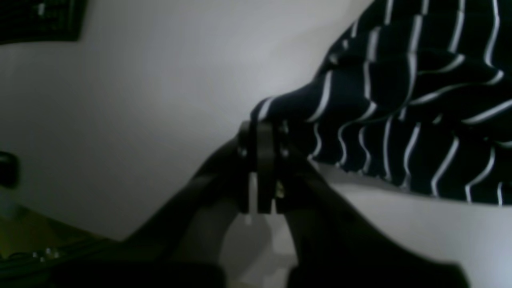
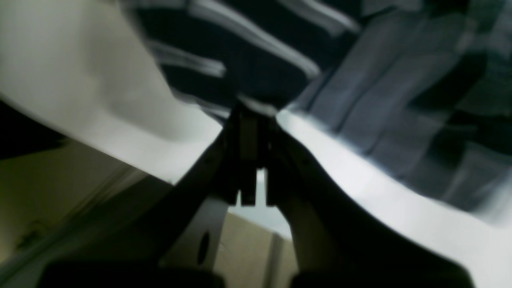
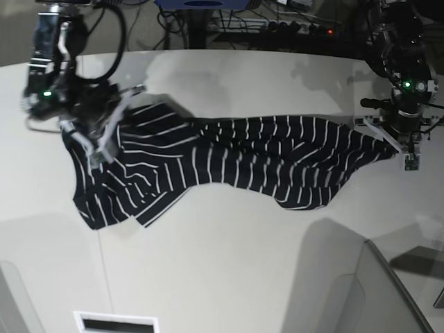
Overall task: Layout the t-shirt on the table in an organized manner, then fold the t-shirt properly
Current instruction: 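Lift the shirt with both grippers holding opposite ends, then swing the lifted shirt and lay it flat across the table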
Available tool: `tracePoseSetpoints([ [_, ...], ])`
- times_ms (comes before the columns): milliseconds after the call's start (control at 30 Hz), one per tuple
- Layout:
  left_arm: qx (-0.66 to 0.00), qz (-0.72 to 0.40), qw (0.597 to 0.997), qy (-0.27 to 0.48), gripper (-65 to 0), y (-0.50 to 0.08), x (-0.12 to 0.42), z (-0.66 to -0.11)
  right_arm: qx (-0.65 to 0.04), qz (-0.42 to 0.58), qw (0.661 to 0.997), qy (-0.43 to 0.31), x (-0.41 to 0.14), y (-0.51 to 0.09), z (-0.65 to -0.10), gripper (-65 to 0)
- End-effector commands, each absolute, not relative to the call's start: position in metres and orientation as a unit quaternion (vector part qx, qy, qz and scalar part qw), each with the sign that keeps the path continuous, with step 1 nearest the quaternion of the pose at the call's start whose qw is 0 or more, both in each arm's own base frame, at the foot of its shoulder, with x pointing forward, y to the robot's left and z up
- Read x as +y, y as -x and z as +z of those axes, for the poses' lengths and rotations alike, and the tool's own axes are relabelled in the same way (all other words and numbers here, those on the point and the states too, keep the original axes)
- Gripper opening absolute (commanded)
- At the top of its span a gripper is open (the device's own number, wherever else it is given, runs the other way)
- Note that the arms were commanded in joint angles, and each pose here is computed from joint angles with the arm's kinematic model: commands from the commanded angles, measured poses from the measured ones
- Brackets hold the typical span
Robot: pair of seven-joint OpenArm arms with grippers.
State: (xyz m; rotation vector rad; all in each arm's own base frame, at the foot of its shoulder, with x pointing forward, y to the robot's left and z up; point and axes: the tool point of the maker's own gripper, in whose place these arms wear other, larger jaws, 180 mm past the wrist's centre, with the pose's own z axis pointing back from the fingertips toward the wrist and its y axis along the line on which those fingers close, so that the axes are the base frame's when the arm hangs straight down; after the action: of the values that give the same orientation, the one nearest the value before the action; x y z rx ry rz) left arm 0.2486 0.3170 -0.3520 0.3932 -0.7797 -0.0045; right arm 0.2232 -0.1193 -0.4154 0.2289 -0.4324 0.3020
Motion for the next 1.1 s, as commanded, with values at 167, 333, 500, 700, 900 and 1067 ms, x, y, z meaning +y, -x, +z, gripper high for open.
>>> tracePoseSetpoints([
  [167, -0.456, -0.005, 0.866, -0.204, -65.0, -0.287, 0.316, -0.297, -0.281, 0.172, 0.943, -0.035, -0.160, -0.279, -0.352, -64.4],
  [333, -0.485, -0.021, 0.852, -0.195, -65.0, -0.312, 0.300, -0.280, -0.316, 0.183, 0.931, 0.002, -0.176, -0.315, -0.316, -64.4],
  [500, -0.499, -0.040, 0.847, -0.180, -65.0, -0.327, 0.281, -0.274, -0.344, 0.183, 0.921, 0.017, -0.182, -0.336, -0.292, -64.4],
  [700, -0.501, -0.038, 0.846, -0.181, -65.0, -0.328, 0.283, -0.273, -0.394, 0.192, 0.899, 0.027, -0.187, -0.350, -0.272, -64.4],
  [900, -0.516, -0.055, 0.830, -0.204, -65.0, -0.341, 0.294, -0.251, -0.424, 0.192, 0.884, 0.049, -0.199, -0.367, -0.245, -64.4],
  [1067, -0.544, -0.057, 0.808, -0.219, -65.0, -0.360, 0.302, -0.220, -0.451, 0.192, 0.869, 0.069, -0.209, -0.383, -0.217, -64.4],
])
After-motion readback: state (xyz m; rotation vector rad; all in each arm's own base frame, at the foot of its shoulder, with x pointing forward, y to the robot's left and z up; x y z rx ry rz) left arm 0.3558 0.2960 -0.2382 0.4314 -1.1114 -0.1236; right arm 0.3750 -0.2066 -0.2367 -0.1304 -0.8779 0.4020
